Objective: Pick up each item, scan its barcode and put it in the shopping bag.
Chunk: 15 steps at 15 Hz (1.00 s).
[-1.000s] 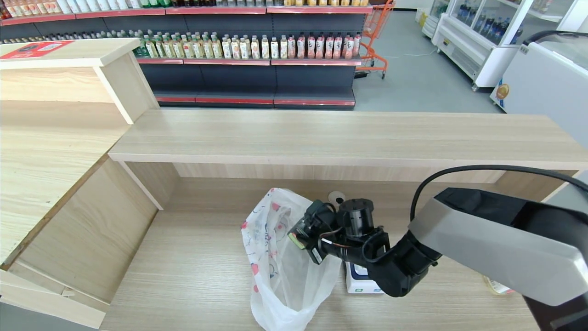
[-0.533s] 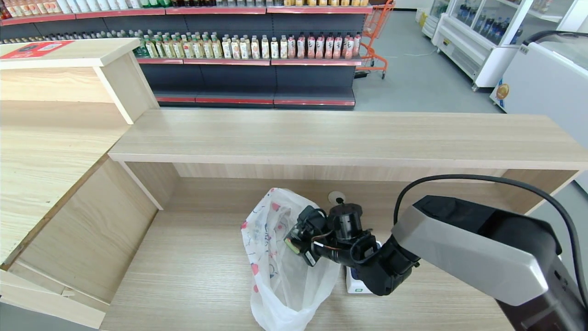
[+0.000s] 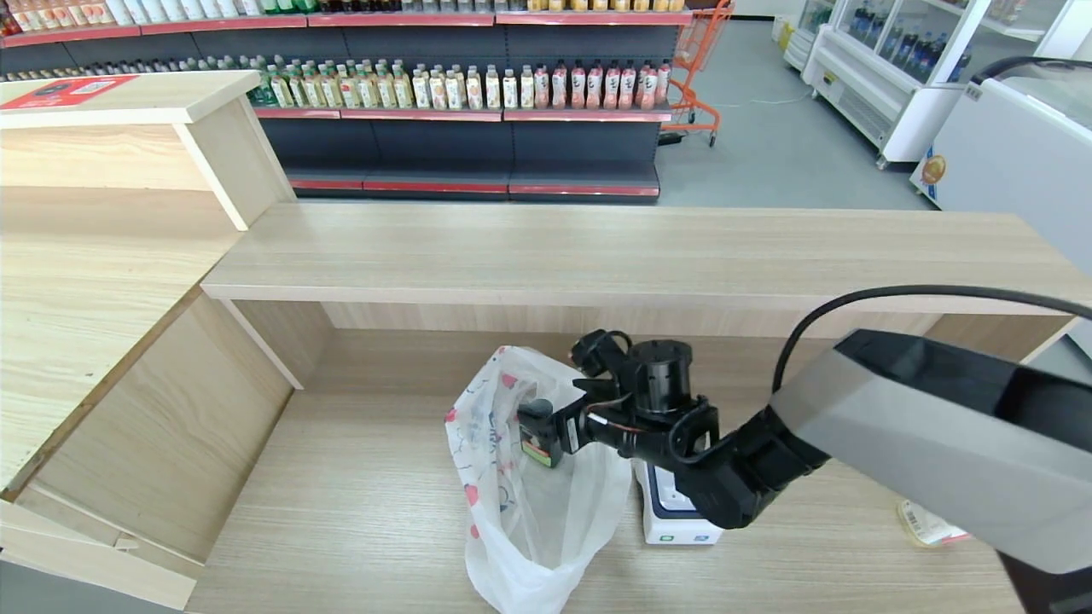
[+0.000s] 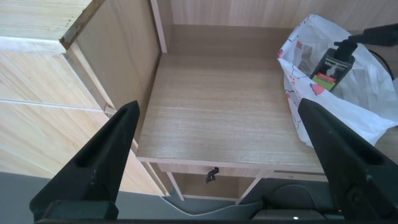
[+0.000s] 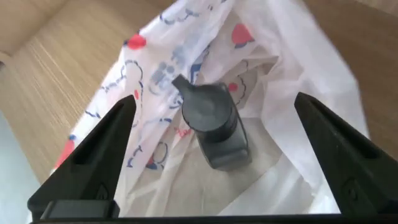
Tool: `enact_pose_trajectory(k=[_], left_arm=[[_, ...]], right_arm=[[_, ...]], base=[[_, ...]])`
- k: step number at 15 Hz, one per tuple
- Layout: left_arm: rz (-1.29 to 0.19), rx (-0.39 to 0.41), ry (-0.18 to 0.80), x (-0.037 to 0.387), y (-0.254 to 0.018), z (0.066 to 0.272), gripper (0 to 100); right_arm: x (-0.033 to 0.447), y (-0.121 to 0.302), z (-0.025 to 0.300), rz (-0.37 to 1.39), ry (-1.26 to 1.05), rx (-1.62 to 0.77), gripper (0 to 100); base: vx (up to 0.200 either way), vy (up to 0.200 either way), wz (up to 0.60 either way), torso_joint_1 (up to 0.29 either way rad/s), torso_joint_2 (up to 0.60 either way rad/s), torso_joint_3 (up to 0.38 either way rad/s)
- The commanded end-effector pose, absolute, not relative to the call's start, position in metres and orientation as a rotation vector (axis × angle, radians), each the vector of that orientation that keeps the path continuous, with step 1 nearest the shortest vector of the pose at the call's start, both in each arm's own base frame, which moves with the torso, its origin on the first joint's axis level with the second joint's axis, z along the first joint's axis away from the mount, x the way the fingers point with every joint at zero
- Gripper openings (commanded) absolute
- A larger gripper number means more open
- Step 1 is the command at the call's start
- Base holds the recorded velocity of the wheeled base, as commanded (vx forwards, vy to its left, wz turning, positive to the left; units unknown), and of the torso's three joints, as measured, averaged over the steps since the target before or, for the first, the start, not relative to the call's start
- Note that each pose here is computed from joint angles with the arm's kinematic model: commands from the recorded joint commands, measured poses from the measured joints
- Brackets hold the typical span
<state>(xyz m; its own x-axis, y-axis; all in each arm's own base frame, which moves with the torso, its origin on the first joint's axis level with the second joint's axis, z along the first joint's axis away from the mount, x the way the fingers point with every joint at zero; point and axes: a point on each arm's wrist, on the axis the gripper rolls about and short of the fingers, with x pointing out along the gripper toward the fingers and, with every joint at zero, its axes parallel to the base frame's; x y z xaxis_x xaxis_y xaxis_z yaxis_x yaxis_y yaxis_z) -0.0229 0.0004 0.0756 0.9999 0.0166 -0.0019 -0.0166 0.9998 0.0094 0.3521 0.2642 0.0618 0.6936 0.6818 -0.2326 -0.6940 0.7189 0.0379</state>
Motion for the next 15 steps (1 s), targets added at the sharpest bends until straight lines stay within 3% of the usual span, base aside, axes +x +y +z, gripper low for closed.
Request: enact_pose_trajectory(k=[1,4,8,11,15], left_arm=[[0.017,0.009,0.003,-0.023,0.000,0.075,100],[0.017,0.009,0.002,-0.023,0.000,0.076,100],[0.017,0.009,0.002,-0.023,0.000,0.076,100],[0.018,0.006,0.002,-0.023,0.000,0.076,100],[0.017,0.006,0.003,-0.023,0.000,0.075,100]], right_arm=[[0.315,0.223,0.127,0.707,0.231,0.061,100],[0.253,0.140,0.162,0.529,0.309,0.073,100],[0.165,0.044,0.170,0.189,0.446,0.045,100],[0.109,0.025,0.166,0.156,0.472,0.062,100],[0.085,0.019,0.165,0.154,0.513,0.059,100]], base=[[0.000,0.000,0.00,0.000,0.00,0.000],[0.000,0.000,0.00,0.000,0.00,0.000],[0.000,0.000,0.00,0.000,0.00,0.000],[0.000,0.000,0.00,0.000,0.00,0.000],[0.000,-0.050,0.00,0.001,0.00,0.001]])
